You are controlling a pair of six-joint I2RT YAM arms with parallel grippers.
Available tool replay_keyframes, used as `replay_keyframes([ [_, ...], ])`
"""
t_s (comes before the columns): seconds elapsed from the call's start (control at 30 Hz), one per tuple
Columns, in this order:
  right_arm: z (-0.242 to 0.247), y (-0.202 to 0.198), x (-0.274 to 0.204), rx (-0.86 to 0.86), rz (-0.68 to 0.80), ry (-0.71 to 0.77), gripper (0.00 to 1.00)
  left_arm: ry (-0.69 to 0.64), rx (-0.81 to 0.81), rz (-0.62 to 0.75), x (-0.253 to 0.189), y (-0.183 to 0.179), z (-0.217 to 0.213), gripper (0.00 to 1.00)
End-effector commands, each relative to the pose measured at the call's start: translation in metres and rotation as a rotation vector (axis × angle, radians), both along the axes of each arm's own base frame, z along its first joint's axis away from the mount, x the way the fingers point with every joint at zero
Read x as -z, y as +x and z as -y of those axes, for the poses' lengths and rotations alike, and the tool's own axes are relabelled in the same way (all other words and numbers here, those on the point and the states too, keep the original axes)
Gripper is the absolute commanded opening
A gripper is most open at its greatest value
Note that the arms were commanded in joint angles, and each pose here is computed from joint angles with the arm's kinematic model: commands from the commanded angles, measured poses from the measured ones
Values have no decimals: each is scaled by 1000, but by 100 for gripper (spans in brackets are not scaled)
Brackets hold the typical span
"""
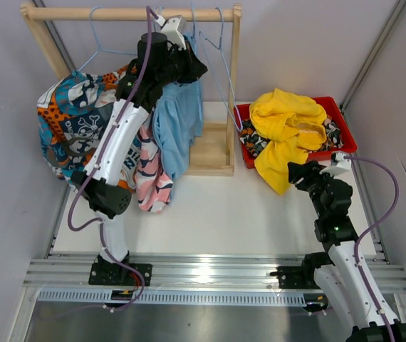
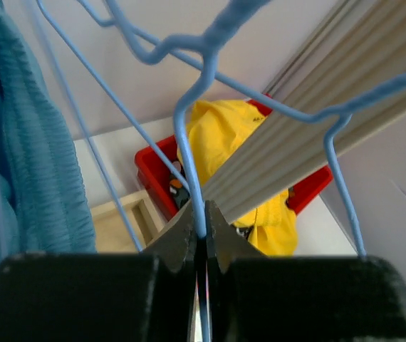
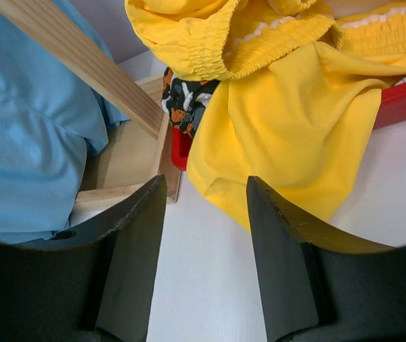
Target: Remove the shorts from the hanger
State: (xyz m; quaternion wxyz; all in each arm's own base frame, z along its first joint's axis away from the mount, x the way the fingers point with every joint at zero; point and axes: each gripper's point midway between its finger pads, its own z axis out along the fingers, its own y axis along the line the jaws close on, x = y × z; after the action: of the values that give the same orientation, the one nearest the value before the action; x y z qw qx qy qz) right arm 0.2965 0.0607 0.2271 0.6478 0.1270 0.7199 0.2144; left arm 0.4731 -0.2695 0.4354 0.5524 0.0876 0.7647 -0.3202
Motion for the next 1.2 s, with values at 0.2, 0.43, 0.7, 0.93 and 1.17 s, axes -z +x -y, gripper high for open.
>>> replay_keyframes([
  [0.2, -7, -9, 0, -30, 0, 18, 56, -62, 41, 40, -29, -20, 2, 36],
  [0.43, -14, -7, 14, -52, -89, 36, 99, -25, 115, 136, -73, -97, -9, 66],
  [0.7, -23, -13, 22, -68, -87, 32, 99, 48, 4, 207, -87, -119, -54, 69],
  [0.93, -23, -16, 23, -57, -91, 10, 99, 88, -47, 191, -76, -108, -71, 68],
  [1.17, -19, -21, 31, -45, -108, -8, 99, 111, -74, 153, -58, -85, -76, 66],
])
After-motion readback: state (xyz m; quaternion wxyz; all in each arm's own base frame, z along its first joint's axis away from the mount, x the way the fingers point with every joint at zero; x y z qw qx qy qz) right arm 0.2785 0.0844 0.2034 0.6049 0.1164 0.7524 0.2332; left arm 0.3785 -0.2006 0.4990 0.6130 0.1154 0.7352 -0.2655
